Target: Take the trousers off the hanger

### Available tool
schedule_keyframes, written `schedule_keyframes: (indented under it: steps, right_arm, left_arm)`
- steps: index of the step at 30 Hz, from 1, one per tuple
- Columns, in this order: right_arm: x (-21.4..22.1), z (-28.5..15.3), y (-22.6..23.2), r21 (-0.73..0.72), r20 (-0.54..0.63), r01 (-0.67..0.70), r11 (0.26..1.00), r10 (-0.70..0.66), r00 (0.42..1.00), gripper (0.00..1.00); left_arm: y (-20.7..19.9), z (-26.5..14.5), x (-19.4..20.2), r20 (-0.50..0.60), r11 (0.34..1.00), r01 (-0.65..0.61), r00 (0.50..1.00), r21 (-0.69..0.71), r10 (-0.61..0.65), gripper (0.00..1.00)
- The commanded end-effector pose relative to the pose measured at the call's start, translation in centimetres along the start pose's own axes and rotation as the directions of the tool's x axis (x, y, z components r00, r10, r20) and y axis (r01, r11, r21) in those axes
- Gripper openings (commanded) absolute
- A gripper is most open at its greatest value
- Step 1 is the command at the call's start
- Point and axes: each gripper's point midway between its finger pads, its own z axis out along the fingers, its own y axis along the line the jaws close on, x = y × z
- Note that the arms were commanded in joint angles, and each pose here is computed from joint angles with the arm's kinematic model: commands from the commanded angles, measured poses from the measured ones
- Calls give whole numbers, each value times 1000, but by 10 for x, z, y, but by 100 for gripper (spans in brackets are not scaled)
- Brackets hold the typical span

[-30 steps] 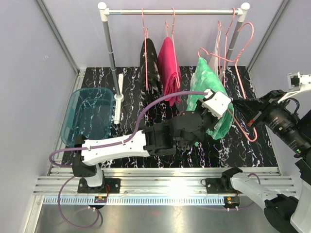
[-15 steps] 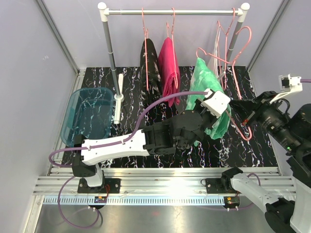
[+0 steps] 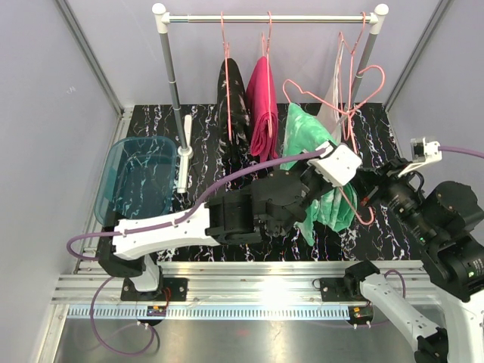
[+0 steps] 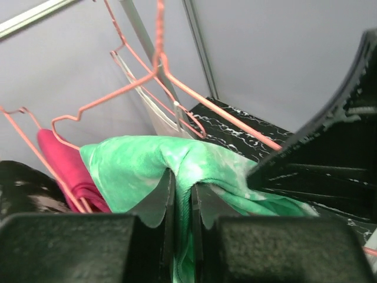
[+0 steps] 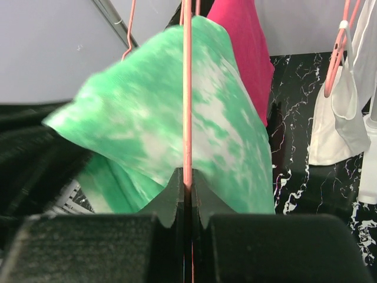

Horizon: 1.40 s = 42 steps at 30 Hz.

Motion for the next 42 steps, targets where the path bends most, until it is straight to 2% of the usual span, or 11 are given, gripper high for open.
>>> schedule_keyframes:
  steps: [1, 10, 18, 26, 29, 31, 32, 33, 36, 41, 42]
  right_arm:
    - [35, 4, -18, 50, -89, -9, 999, 13, 996, 0]
    - [78, 3, -40, 114, -181, -15, 993, 36, 983, 0]
    - [123, 8, -72, 221, -280, 5, 975, 59, 958, 0]
    - [111, 5, -64, 198, -252, -10, 980, 61, 966, 0]
    - [101, 1, -58, 182, -237, -5, 983, 49, 970, 0]
    - [92, -4, -54, 173, -223, 1, 985, 38, 974, 0]
    - [84, -7, -50, 162, -206, 6, 987, 28, 978, 0]
    - [81, -10, -49, 158, -202, 18, 987, 14, 979, 0]
    - [65, -15, -39, 122, -168, 38, 992, -17, 986, 0]
    - [42, -18, -23, 58, -128, 77, 995, -70, 989, 0]
    - [39, -18, -21, 52, -124, 88, 995, -81, 989, 0]
  left_arm:
    - [119, -68, -145, 385, 945, 310, 889, -106, -249, 0]
    - [160, -99, -177, 476, 939, 321, 849, -119, -230, 0]
    - [197, -129, -183, 526, 920, 360, 819, -157, -231, 0]
    - [231, -161, -192, 569, 912, 381, 788, -154, -233, 0]
    - [245, -166, -188, 549, 908, 352, 817, -228, -179, 0]
    - [261, -170, -179, 499, 887, 312, 859, -340, -111, 0]
    - [269, -171, -170, 457, 867, 300, 884, -399, -96, 0]
    - [271, -170, -165, 398, 860, 218, 917, -462, -19, 0]
    - [293, -181, -148, 306, 795, 168, 952, -583, 24, 0]
    - [334, -200, -99, 166, 670, 118, 986, -733, 9, 0]
    - [340, -203, -90, 183, 649, 158, 983, -744, -30, 0]
